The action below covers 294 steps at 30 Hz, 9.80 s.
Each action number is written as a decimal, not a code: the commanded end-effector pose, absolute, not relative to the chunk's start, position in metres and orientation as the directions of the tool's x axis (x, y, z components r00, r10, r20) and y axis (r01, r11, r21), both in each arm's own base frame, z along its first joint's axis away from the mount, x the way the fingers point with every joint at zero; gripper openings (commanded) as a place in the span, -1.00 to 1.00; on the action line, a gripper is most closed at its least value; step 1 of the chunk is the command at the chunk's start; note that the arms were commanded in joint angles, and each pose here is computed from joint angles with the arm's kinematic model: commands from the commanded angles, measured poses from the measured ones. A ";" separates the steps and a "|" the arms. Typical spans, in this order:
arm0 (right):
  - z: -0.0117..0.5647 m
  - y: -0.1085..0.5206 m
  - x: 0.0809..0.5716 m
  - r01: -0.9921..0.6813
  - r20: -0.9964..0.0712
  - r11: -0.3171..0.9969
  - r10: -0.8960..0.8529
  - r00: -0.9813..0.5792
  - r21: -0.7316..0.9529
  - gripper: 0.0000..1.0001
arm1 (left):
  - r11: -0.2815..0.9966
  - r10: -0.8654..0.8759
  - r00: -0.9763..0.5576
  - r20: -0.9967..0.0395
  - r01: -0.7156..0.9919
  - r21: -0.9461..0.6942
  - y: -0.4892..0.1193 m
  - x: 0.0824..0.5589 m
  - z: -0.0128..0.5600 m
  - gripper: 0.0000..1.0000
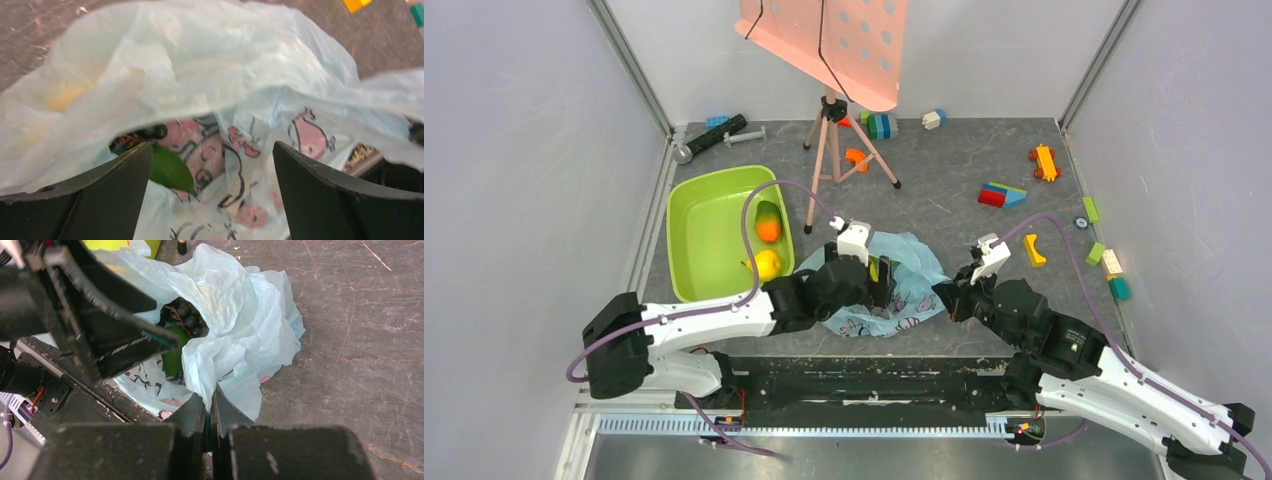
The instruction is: Take the fake fruits out of the plastic bag
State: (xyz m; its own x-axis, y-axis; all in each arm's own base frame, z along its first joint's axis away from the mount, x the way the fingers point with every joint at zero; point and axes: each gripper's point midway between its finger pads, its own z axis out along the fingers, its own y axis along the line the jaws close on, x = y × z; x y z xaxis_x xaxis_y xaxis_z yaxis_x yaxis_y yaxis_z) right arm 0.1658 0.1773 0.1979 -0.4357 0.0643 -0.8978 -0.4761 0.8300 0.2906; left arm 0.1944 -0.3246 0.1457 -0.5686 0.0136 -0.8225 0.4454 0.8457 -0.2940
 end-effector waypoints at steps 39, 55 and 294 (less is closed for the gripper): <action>0.193 0.176 0.169 -0.458 -0.899 0.842 0.068 -0.433 0.284 -1.00 | 0.894 -0.038 -0.660 -0.750 0.313 -0.320 -0.343 0.260 0.089 0.80; 0.187 0.181 0.171 -0.467 -0.898 0.844 0.038 -0.439 0.264 -1.00 | 0.951 -0.032 -0.567 -0.823 0.235 -0.199 -0.294 0.277 0.120 0.92; 0.187 0.166 0.170 -0.433 -0.892 0.874 0.004 -0.452 0.223 -1.00 | 0.799 -0.558 -0.374 -0.741 -0.485 -0.356 0.002 0.319 0.125 -0.10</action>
